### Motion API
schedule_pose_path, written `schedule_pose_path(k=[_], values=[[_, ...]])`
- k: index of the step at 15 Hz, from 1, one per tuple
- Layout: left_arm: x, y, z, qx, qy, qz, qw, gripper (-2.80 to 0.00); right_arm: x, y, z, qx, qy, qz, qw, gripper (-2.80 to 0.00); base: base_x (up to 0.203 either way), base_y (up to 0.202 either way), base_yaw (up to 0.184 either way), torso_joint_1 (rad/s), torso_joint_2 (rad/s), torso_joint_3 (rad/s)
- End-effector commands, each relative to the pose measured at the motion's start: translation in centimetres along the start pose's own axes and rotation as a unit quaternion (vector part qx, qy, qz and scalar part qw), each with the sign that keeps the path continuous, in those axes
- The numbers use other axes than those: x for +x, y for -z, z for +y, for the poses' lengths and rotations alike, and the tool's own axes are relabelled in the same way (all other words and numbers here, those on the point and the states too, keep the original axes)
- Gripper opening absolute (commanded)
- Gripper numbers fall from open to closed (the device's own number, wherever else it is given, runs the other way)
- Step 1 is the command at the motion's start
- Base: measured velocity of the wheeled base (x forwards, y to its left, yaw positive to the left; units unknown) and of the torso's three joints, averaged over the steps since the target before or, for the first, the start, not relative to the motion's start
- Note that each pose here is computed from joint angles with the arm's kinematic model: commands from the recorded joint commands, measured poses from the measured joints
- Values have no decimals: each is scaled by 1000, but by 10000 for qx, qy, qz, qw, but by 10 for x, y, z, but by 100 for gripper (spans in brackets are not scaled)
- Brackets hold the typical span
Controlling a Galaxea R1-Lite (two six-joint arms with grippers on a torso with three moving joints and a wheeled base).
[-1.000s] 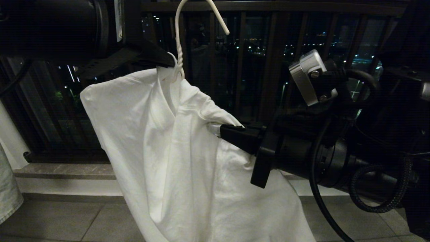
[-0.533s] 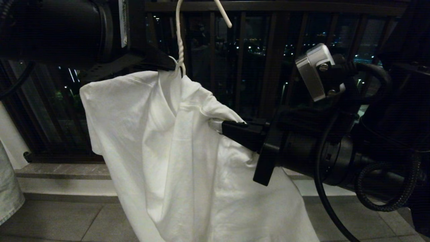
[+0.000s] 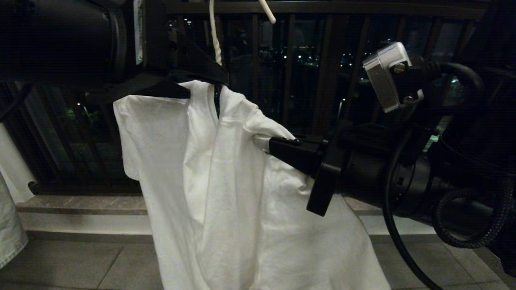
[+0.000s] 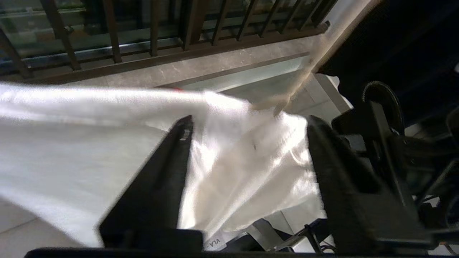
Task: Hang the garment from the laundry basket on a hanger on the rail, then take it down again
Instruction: Hang the clothes on the clothes rack, then hang the clothes rack on the clothesline
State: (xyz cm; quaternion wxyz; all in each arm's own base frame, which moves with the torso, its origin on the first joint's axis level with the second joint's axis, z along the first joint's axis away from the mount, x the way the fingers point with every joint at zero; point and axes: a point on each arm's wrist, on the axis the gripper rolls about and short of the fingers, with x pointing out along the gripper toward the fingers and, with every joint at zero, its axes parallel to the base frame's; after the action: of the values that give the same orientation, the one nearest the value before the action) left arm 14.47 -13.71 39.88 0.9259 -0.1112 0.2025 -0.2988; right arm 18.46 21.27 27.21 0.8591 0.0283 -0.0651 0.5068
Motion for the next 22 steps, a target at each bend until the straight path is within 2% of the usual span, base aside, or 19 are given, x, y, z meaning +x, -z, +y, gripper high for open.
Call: schedule_pose_path(k=[1, 9, 10, 11, 12, 14, 16, 18, 20, 22], values=[[-11, 0, 1, -14, 23, -84, 10000, 0, 0, -1, 0, -8, 1, -27, 10000, -280, 0, 0, 0, 0, 0, 0], [-54, -1, 9, -24, -45, -447, 9990, 0, 0, 0, -2, 8, 25, -12, 10000, -280, 0, 0, 0, 0, 0, 0], [-56, -3, 12, 103, -172, -505, 9985, 0, -1, -1, -2, 24, 25, -19, 10000, -280, 0, 0, 0, 0, 0, 0], [-55, -5, 17, 244, -339, -542, 9977, -95, -1, -1, -2, 136, 19, -29, 9999, -280, 0, 0, 0, 0, 0, 0], [-54, -6, 22, 357, -518, -539, 9966, -280, -2, -3, -2, 238, 9, -61, 9997, -280, 0, 0, 0, 0, 0, 0], [-48, -8, 30, 508, -782, -457, 9946, -280, -3, -4, -3, 250, 13, -71, 9997, -280, 0, 0, 0, 0, 0, 0], [-49, -4, 33, 883, -835, -204, 9924, -280, -3, -4, -4, 256, -104, -49, 9996, -280, 0, 0, 0, 0, 0, 0], [-65, 3, 34, 1278, -377, 201, 9909, -280, -5, -2, -6, 268, -261, 12, 9993, -280, 0, 0, 0, 0, 0, 0], [-78, 8, 39, 1787, -270, 536, 9821, -280, -5, 0, -7, 358, -406, 102, 9985, -280, 0, 0, 0, 0, 0, 0], [-87, 17, 41, 2081, -100, 916, 9738, -280, -10, -3, -13, 723, -701, 151, 9948, -280, 0, 0, 0, 0, 0, 0]])
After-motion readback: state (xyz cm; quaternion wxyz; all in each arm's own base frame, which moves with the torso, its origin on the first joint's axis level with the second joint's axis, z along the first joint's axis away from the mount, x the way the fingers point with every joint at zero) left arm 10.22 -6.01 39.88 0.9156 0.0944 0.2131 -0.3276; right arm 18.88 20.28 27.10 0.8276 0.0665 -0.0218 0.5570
